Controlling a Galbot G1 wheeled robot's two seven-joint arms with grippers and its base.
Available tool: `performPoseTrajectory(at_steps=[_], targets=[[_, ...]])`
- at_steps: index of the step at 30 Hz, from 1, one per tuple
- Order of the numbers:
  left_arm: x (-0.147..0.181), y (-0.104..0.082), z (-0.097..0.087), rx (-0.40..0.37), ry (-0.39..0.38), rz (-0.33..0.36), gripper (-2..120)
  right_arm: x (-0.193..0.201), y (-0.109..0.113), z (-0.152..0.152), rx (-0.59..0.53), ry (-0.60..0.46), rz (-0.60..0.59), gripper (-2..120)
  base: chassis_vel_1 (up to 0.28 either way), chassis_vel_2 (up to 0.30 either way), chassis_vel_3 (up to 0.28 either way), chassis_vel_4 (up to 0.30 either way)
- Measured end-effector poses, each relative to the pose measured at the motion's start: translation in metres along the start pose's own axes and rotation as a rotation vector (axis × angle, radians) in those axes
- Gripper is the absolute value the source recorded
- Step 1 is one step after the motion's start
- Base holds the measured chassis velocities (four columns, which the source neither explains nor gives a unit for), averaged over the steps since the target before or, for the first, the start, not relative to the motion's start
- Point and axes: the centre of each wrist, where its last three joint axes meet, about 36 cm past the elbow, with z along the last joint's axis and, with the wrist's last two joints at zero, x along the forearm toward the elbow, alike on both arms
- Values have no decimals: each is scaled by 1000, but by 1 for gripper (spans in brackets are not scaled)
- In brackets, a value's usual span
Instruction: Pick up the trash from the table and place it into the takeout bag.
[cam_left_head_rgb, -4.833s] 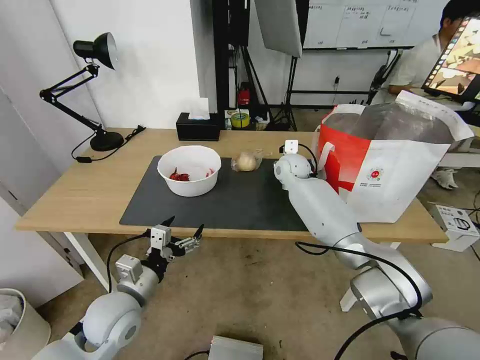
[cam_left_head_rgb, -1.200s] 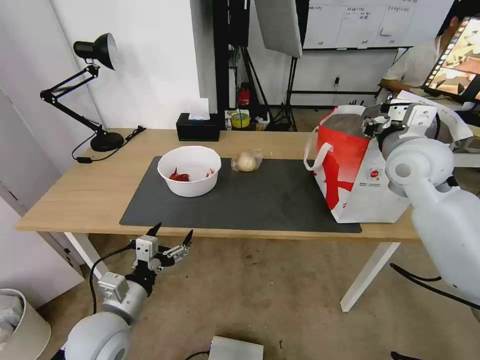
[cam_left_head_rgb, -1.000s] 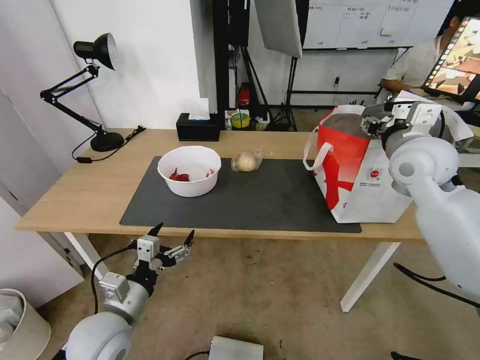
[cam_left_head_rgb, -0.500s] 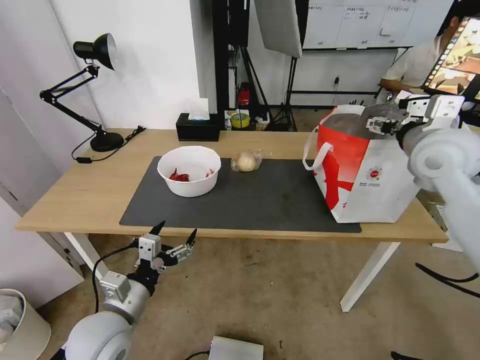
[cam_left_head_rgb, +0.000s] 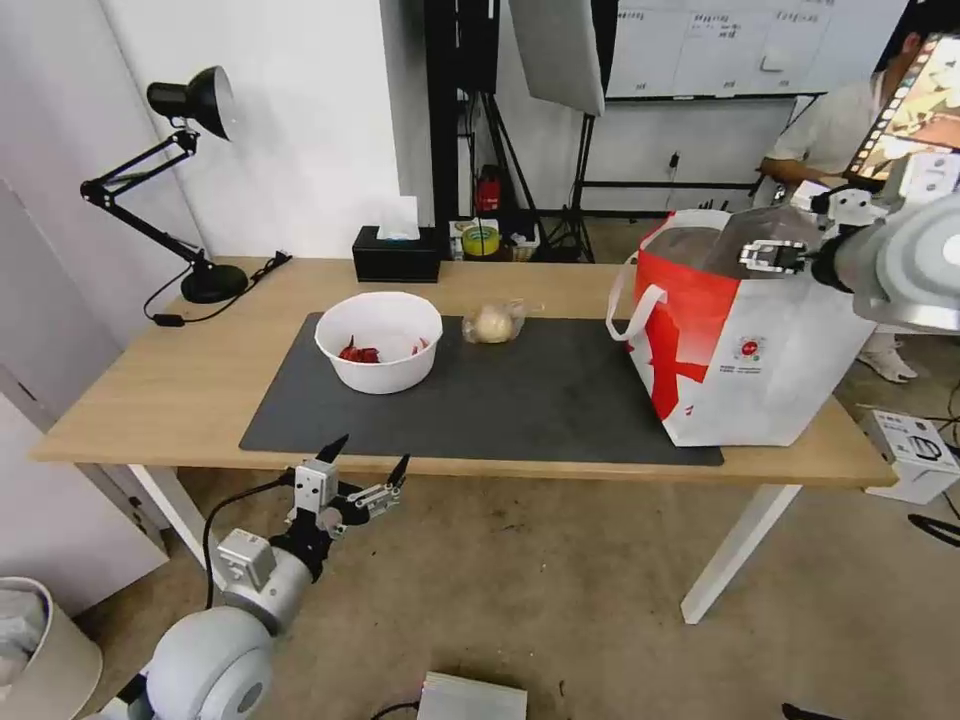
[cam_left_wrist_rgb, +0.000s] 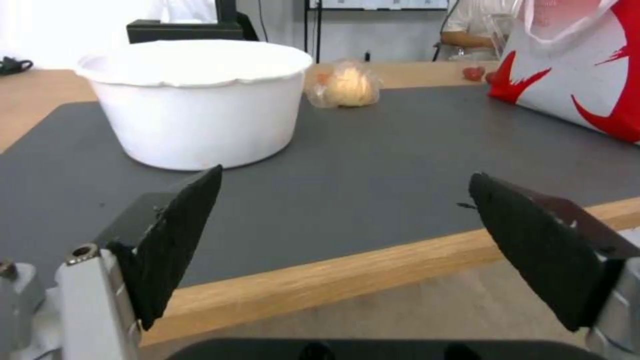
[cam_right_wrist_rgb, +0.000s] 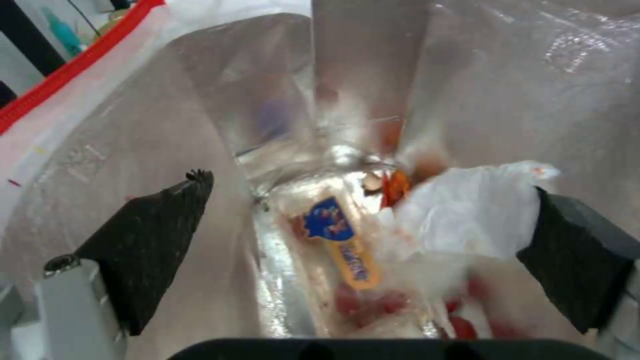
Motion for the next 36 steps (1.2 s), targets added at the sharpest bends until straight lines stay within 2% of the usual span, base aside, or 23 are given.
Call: performPoseTrajectory(at_steps=[12, 19, 36], targets=[[0, 1, 2, 0, 4, -3, 100, -7, 13, -12, -43, 52, -12, 100, 0, 0, 0, 0], [2, 1, 5, 5, 10, -11, 100, -13, 32, -44, -175, 169, -40, 100, 0, 0, 0, 0], [4, 0, 6, 2, 11, -14, 100, -13, 56, -79, -309, 222, -19, 100, 0, 0, 0, 0]])
